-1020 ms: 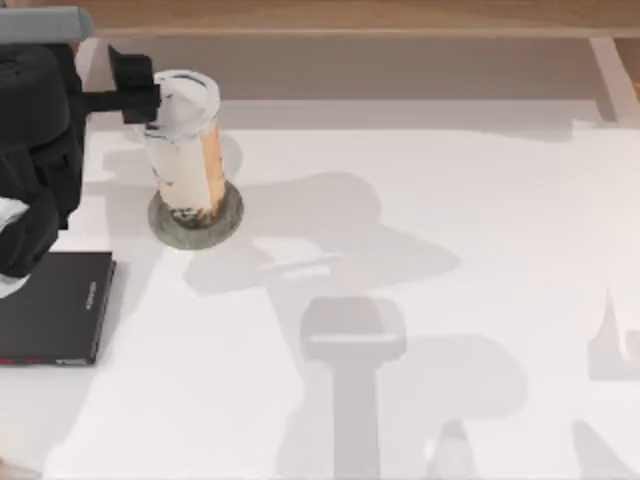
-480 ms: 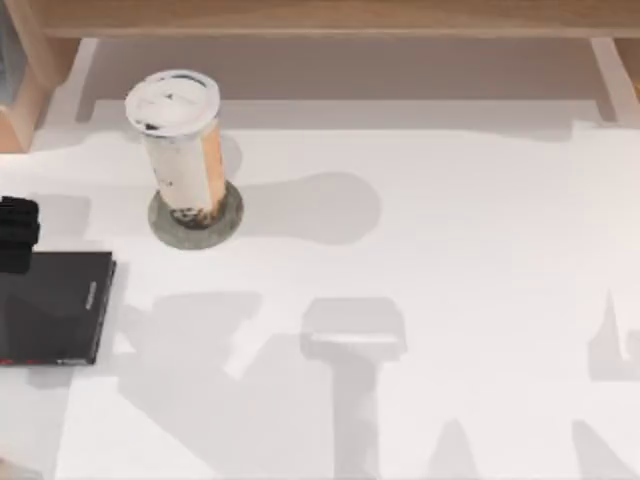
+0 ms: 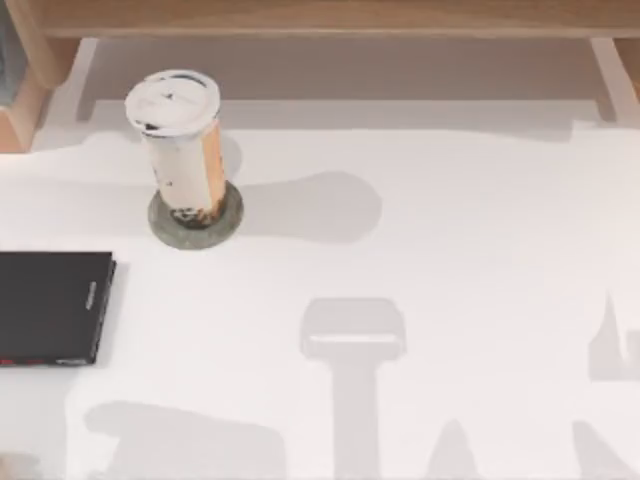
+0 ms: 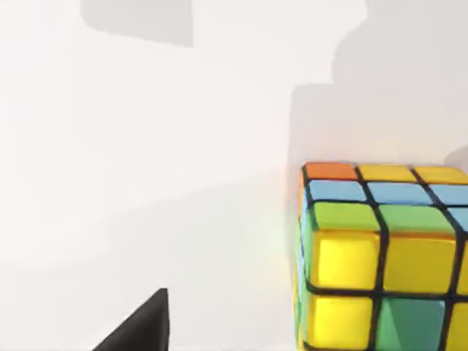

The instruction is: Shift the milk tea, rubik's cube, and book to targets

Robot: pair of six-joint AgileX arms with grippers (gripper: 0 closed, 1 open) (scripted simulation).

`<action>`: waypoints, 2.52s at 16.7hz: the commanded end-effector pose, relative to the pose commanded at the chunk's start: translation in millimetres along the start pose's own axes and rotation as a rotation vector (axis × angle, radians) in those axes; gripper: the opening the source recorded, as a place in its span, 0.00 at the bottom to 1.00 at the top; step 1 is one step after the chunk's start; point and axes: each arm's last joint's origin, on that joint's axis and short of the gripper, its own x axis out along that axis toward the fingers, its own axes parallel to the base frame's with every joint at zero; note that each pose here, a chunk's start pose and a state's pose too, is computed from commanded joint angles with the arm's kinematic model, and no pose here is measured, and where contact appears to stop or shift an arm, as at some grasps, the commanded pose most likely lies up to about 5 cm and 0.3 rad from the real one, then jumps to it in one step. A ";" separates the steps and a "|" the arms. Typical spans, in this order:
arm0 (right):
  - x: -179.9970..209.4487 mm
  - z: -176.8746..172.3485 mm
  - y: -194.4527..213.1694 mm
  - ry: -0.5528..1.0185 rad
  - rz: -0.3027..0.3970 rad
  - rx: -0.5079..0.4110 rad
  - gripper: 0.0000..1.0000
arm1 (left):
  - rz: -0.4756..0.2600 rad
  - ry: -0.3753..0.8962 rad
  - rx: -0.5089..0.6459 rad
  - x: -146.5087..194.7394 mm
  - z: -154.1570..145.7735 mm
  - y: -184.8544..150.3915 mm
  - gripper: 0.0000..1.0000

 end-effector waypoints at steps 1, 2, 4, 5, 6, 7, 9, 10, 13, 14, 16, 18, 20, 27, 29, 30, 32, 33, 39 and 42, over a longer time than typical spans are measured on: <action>0.0 0.0 0.0 0.000 0.000 0.000 1.00 | -0.026 0.024 0.007 -1.1 -6.3 -1.1 1.00; 0.0 0.0 0.0 0.000 0.000 0.000 1.00 | -0.046 0.041 0.012 -2.0 -11.1 -2.1 1.00; 0.0 0.0 0.0 0.000 0.000 0.000 1.00 | -0.067 0.058 0.017 -2.9 -16.1 -3.2 1.00; 0.0 0.0 0.0 0.000 0.000 0.000 1.00 | -0.067 0.058 0.017 -2.9 -16.1 -3.2 1.00; 0.0 0.0 0.0 0.000 0.000 0.000 1.00 | -0.067 0.058 0.017 -2.9 -16.1 -3.2 1.00; 0.0 0.0 0.0 0.000 0.000 0.000 1.00 | -0.067 0.058 0.017 -2.9 -16.1 -3.2 1.00; 0.0 0.0 0.0 0.000 0.000 0.000 1.00 | -0.065 0.057 0.019 -2.9 -14.9 -3.3 1.00; 0.0 0.0 0.0 0.000 0.000 0.000 1.00 | -0.066 0.058 0.019 -2.0 -14.9 -3.3 1.00; 0.0 0.0 0.0 0.000 0.000 0.000 1.00 | -0.069 0.061 0.017 14.4 -15.2 -3.9 1.00; 0.0 0.0 0.0 0.000 0.000 0.000 1.00 | -0.067 0.057 0.017 22.5 -15.0 -4.2 1.00; 0.0 0.0 0.0 0.000 0.000 0.000 1.00 | -0.064 0.050 0.016 39.6 -15.7 -5.1 1.00; 0.0 0.0 0.0 0.000 0.000 0.000 1.00 | -0.066 0.054 0.017 52.8 -18.3 -6.5 1.00; 0.0 0.0 0.0 0.000 0.000 0.000 1.00 | -0.067 0.058 0.017 56.9 -19.5 -7.2 1.00; 0.0 0.0 0.0 0.000 0.000 0.000 1.00 | -0.067 0.058 0.017 56.9 -19.5 -7.2 0.70; 0.0 0.0 0.0 0.000 0.000 0.000 1.00 | -0.067 0.058 0.017 56.9 -19.5 -7.2 0.55; 0.0 0.0 0.0 0.000 0.000 0.000 1.00 | -0.067 0.058 0.017 56.9 -19.5 -7.2 0.47; 0.0 0.0 0.0 0.000 0.000 0.000 1.00 | -0.067 0.058 0.017 56.9 -19.5 -7.2 0.32; 0.0 0.0 0.0 0.000 0.000 0.000 1.00 | -0.067 0.058 0.017 56.9 -19.5 -7.2 0.25; 0.0 0.0 0.0 0.000 0.000 0.000 1.00 | -0.067 0.058 0.017 56.9 -19.5 -7.2 0.00; 0.0 0.0 0.0 0.000 0.000 0.000 1.00 | -0.067 0.058 0.017 56.9 -19.5 -7.2 0.00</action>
